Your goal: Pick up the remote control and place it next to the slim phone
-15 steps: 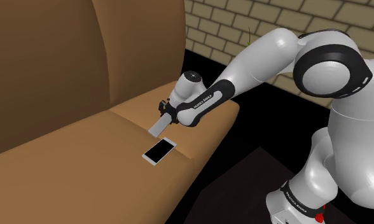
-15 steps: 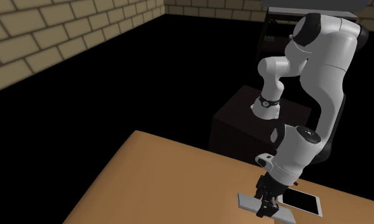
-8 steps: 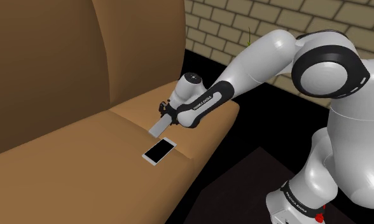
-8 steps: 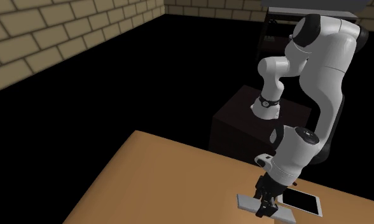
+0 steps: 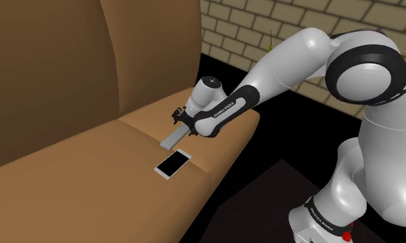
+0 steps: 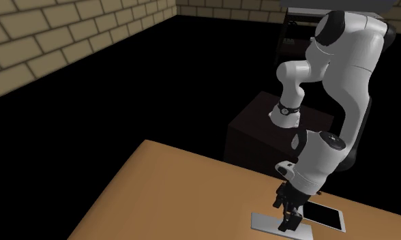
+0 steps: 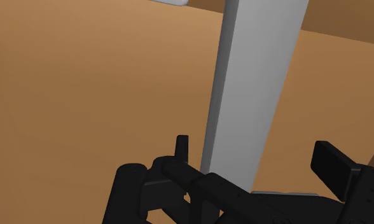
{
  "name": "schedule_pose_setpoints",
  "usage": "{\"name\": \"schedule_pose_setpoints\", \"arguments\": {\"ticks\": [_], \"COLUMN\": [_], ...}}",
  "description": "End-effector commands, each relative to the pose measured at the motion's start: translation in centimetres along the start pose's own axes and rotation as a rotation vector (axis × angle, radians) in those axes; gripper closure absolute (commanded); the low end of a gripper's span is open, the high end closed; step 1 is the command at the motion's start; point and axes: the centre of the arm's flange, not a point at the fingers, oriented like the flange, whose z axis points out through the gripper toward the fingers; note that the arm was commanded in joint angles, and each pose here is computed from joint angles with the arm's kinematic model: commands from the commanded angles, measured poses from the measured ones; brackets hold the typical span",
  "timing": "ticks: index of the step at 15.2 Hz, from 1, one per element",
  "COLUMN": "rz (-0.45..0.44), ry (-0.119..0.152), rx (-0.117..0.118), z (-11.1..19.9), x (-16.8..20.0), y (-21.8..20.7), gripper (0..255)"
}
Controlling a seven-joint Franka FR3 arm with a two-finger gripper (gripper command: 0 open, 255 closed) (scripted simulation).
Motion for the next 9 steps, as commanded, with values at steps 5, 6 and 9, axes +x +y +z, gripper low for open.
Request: {"name": "schedule_pose_setpoints", "arguments": {"ticks": [5,6,9], "rz": [0.000,0.000,0.000], "ry": [0.000,0.000,0.000], "rx": [0.000,0.000,0.000], "z": [-3.3,-3.3,-3.3], "x": [0.0,0.0,0.0], "y": [-0.1,-0.1,-0.1], "gripper": [0,0,0]}}
